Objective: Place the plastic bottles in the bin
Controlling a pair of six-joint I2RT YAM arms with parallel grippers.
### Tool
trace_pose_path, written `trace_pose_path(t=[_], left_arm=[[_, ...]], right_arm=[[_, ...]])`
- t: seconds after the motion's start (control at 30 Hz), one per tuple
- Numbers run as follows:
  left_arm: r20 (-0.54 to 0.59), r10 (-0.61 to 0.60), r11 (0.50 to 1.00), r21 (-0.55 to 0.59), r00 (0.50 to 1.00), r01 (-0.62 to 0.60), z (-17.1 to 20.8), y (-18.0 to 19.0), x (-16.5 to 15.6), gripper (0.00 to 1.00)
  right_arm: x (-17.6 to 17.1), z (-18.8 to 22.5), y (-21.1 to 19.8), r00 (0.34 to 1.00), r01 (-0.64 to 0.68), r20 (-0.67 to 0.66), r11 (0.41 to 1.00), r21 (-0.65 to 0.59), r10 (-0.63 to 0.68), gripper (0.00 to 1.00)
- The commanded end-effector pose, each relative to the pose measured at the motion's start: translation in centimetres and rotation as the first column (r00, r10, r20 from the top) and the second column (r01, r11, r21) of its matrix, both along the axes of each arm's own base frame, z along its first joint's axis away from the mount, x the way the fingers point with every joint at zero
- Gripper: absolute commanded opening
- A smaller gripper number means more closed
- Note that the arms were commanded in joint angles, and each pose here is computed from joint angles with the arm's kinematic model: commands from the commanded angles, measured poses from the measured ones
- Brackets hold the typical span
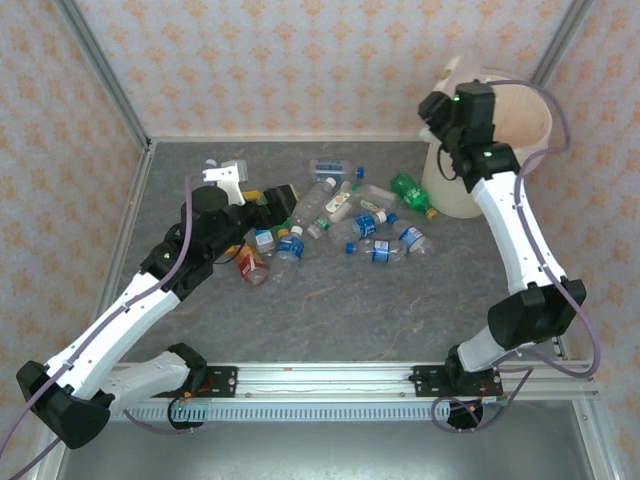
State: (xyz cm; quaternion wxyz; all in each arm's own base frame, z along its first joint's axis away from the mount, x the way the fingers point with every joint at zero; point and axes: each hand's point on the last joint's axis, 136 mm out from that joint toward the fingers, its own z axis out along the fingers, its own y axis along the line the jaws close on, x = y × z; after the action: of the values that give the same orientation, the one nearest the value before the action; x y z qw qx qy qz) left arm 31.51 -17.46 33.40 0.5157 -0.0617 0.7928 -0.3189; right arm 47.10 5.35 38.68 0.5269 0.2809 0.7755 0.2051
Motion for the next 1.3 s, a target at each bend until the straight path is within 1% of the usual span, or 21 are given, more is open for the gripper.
trace_pose_path(t=[0.0, 0.13, 0.27, 0.47, 0.67, 0.77, 0.97, 1.13, 1.27], left_arm=[[0.020, 0.034, 0.999, 0.001, 0.999, -0.034, 1.1, -0.1, 0.7, 0.99], [0.022, 0.031, 0.999, 0.010, 0.999, -0.031, 1.2, -0.6, 1.2, 0.99], [0.033, 0.026, 1.000, 0.016, 0.999, -0.027, 1.4, -0.9, 1.6, 0.99], [0.029, 0.024, 0.999, 0.026, 0.999, -0.025, 1.1, -1.4, 2.3, 0.99], [0.025, 0.029, 0.998, 0.049, 0.999, -0.030, 0.6, -1.4, 2.7, 0.99], [0.023, 0.036, 0.998, 0.052, 0.999, -0.037, 0.5, -1.4, 2.9, 0.99], [0.014, 0.039, 0.997, 0.063, 0.999, -0.040, -0.1, -1.5, 3.2, 0.99], [0.011, 0.031, 0.996, 0.079, 0.999, -0.031, -0.3, -1.8, 3.6, 0.99], [0.017, 0.023, 0.996, 0.091, 1.000, -0.024, -0.2, -2.0, 3.8, 0.99]], right_arm=[[0.5, 1.3, -2.6, 0.999, 0.039, 0.013, 0.997, 0.067, -0.040, 0.54], [1.6, 1.3, -6.4, 0.993, 0.112, 0.013, 0.985, 0.134, -0.115, 0.54], [3.0, 0.5, -8.9, 0.988, 0.156, -0.016, 0.971, 0.180, -0.155, 0.55], [5.0, -1.0, -11.4, 0.976, 0.212, -0.080, 0.962, 0.171, -0.201, 0.55], [6.6, -2.2, -12.6, 0.968, 0.237, -0.124, 0.957, 0.166, -0.218, 0.55], [6.4, -2.8, -12.8, 0.964, 0.246, -0.144, 0.957, 0.155, -0.225, 0.55], [5.2, -2.8, -13.2, 0.959, 0.262, -0.150, 0.956, 0.129, -0.242, 0.58], [4.1, -2.8, -13.4, 0.954, 0.275, -0.154, 0.955, 0.112, -0.257, 0.68], [3.2, -1.8, -13.5, 0.955, 0.275, -0.139, 0.957, 0.094, -0.261, 0.74]])
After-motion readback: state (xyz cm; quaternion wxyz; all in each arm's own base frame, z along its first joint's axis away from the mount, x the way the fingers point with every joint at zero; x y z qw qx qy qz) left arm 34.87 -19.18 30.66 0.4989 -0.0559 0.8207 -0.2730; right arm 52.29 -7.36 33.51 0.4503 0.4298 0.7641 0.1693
